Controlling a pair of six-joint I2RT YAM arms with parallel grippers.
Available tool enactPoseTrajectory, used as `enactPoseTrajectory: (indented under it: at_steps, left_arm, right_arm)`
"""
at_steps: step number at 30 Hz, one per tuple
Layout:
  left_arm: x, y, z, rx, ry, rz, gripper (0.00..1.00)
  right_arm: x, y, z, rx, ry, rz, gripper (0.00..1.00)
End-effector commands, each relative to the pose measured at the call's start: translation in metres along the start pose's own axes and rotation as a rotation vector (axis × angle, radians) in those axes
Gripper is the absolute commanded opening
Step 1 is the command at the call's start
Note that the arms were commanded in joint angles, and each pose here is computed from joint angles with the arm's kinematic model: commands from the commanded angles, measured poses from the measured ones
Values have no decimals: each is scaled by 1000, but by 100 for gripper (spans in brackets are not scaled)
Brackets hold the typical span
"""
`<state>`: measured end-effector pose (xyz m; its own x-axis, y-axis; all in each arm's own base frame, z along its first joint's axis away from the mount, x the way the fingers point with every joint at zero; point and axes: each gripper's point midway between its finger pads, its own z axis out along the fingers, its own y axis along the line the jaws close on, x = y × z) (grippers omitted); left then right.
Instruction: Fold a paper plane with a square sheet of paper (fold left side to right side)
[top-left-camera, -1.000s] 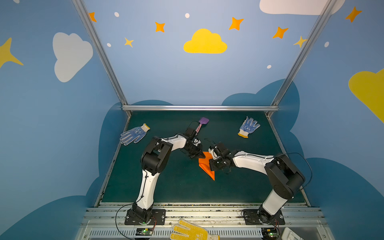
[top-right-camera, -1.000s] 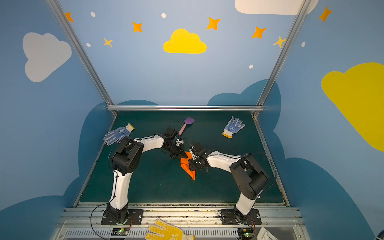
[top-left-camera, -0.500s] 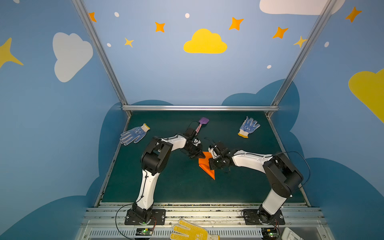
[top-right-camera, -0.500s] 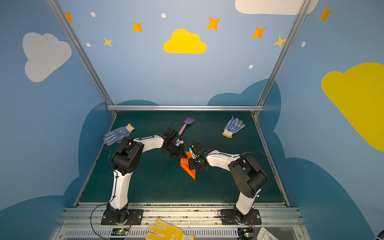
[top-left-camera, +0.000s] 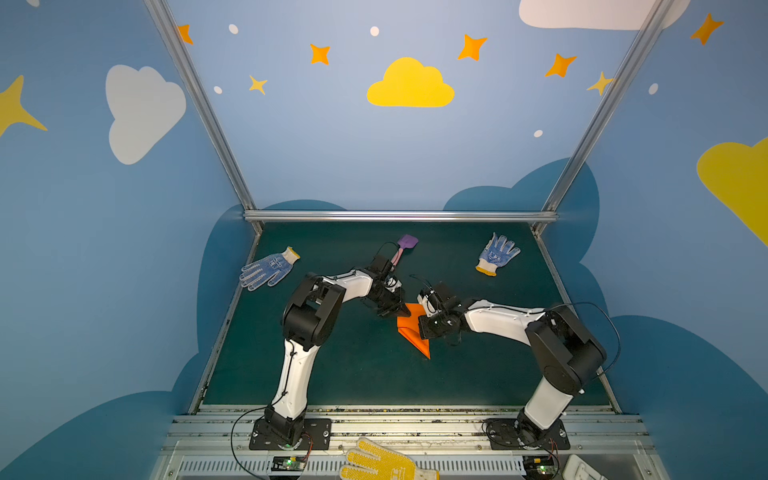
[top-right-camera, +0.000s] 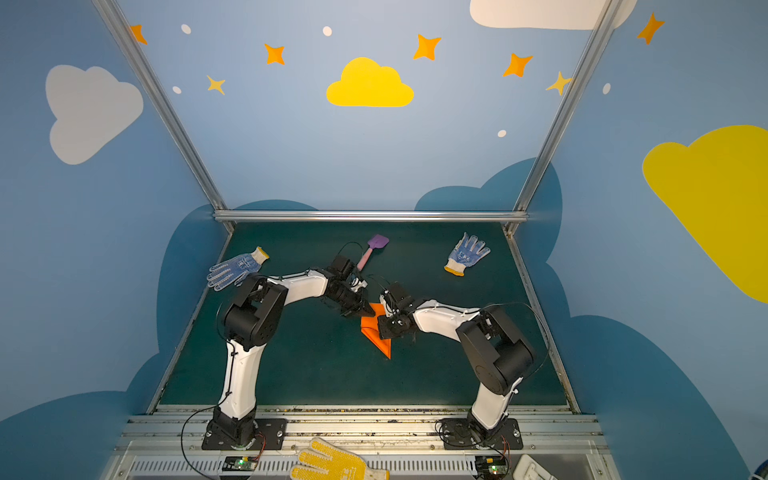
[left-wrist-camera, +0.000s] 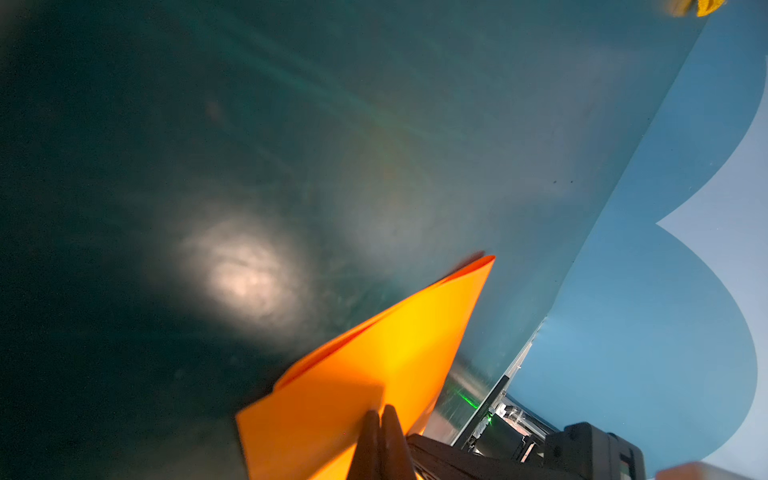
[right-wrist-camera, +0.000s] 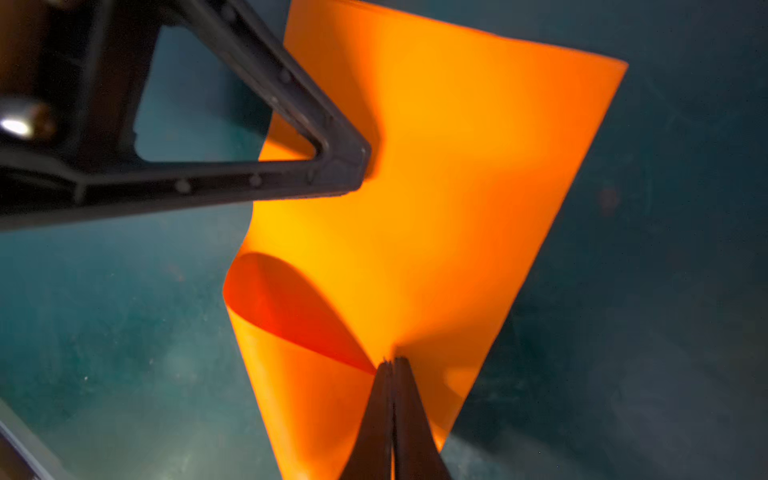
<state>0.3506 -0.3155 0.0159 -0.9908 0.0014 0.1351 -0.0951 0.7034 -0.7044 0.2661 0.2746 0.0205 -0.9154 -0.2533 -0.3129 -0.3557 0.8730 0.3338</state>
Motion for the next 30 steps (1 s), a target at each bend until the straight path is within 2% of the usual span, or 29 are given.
enactPoseTrajectory:
  at_steps: [1, 12, 17, 24, 30]
  left_arm:
    - [19, 36, 19, -100, 55, -43, 5]
    - [20, 36, 18, -101, 53, -45, 4]
    - [13, 24, 12, -80, 31, -26, 5]
    - [0, -15, -29, 9, -96, 54, 11]
    - [25, -26, -56, 64, -166, 88, 7]
  right_arm:
    - [7, -3, -1, -6, 9, 19, 0]
    - [16, -11, 2, 13, 21, 39, 0]
    - [18, -12, 4, 16, 29, 39, 0]
    - [22, -16, 6, 27, 40, 41, 0]
    - [26, -18, 6, 33, 46, 44, 0]
